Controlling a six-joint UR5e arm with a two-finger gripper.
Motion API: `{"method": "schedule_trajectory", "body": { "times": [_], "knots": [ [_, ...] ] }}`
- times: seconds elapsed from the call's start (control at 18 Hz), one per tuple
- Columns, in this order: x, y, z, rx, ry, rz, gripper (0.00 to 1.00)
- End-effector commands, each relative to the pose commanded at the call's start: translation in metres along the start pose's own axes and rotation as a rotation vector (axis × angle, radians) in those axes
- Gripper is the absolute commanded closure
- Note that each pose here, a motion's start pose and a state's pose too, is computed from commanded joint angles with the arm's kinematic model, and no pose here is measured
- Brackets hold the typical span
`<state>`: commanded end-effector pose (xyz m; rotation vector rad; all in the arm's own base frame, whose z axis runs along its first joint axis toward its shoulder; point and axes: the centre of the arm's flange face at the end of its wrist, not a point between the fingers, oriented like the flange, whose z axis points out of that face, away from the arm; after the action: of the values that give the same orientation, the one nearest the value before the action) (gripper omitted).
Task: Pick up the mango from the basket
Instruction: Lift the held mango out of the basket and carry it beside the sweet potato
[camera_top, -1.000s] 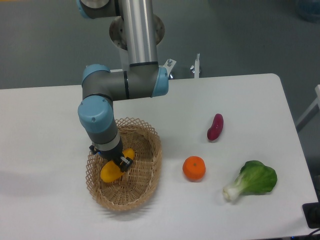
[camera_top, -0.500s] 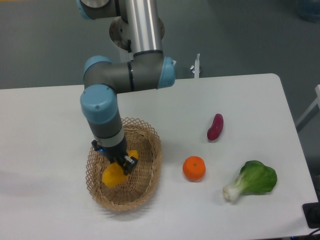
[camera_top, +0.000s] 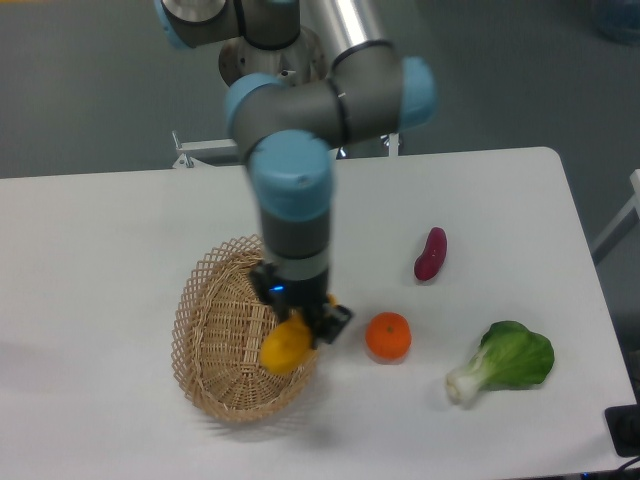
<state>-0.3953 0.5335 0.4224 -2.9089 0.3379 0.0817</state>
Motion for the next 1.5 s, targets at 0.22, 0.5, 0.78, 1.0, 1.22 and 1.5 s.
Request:
{"method": "schedule_trajectory", "body": {
  "times": [0.22,0.5,0.78,1.0,1.22,1.5],
  "knots": [
    [-0.029,0.045,-0.019,-0.006,0.003,0.074,0.55],
    [-0.057,0.100,-0.031,-0.024,0.016,0.182,0.55],
    [-0.068,0.133,-0.040,-0.038,0.022,0.233,0.55],
    [-0.074,0.143,-0.043,-0.041,0.013,0.228,0.55],
    [-0.074,0.145,-0.042,-0.041,0.015,0.226,0.55],
    [-0.074,0.145,-0.044,-0.041,0.008,0.234,0.55]
  ]
}}
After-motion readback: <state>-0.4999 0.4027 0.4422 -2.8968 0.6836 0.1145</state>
